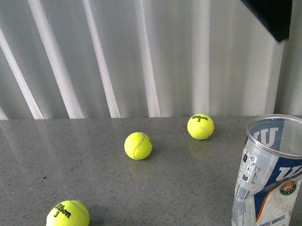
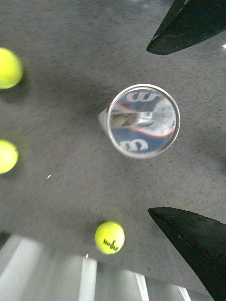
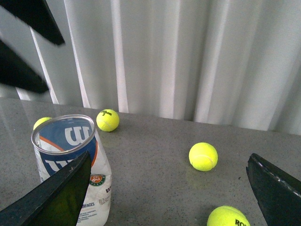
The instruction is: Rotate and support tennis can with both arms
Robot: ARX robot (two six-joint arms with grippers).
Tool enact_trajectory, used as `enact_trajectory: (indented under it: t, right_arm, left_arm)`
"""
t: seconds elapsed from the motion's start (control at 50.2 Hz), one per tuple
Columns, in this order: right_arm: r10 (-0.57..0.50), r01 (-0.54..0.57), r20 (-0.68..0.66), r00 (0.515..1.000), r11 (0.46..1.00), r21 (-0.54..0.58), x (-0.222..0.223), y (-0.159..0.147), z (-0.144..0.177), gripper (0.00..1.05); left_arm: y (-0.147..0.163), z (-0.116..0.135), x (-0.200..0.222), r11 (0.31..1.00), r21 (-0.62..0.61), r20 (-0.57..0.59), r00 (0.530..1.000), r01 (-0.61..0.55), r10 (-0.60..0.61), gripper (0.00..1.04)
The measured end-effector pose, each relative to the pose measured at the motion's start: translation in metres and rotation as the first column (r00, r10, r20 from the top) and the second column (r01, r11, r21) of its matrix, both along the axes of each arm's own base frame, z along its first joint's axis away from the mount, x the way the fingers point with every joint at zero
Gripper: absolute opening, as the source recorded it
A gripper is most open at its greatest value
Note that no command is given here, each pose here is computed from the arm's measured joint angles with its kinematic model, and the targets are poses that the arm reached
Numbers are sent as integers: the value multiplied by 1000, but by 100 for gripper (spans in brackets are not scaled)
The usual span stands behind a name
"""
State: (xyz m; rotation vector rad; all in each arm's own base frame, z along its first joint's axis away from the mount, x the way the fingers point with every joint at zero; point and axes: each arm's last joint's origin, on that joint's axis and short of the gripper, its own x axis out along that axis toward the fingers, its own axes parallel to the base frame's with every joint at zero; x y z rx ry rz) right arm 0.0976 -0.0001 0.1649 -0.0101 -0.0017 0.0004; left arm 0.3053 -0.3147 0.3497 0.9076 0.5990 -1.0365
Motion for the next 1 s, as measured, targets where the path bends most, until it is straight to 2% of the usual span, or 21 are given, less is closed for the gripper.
enact_trajectory:
  t: [0.1,0.139,0.239,0.299,0.398,0.518,0.557,0.577,0.597,0.697,0.756,0.816,0.995]
  right_arm:
    - [0,0,0,1000,1000,0,0,0,0,98]
    - [0,0,0,1000,1000,0,0,0,0,98]
    - [0,0,0,1000,1000,0,0,0,0,98]
    - [0,0,0,1000,1000,0,0,0,0,98]
    - [0,0,0,1000,1000,0,0,0,0,98]
    - [0,0,0,1000,1000,0,0,0,0,98]
    - [0,0,0,1000,1000,0,0,0,0,98]
    - [0,0,0,1000,1000,0,0,0,0,98]
    - [0,0,0,1000,1000,0,0,0,0,98]
    - [-2,2,0,1000,1000,0,0,0,0,98]
    - [-1,1,0,1000,1000,0,0,0,0,98]
    - [1,-1,0,1000,1000,0,0,0,0,98]
    - [-2,2,0,1000,1000,0,0,0,0,98]
  left_arm:
    - [33,34,2,977,-176,55,990,-116,128,98]
    - [57,51,1,943,-276,88,972,-187,218,98]
    - [100,72,-6,857,-430,101,928,-283,357,98]
    - [133,80,-15,775,-511,89,873,-373,479,98]
    - [183,79,-32,647,-591,35,785,-483,618,98]
    - [234,63,-48,504,-626,-48,675,-594,736,98]
    - [249,57,-52,414,-686,-24,587,-598,809,92]
    - [253,55,-53,393,-704,-12,564,-591,826,91]
    - [265,48,-57,336,-758,4,511,-559,860,85]
    - [301,18,-79,256,-857,34,448,-446,893,69]
    - [312,-3,-90,226,-875,40,400,-429,916,60]
    - [316,-27,-101,212,-878,35,383,-429,923,50]
    - [315,-87,-120,218,-851,4,409,-478,912,15]
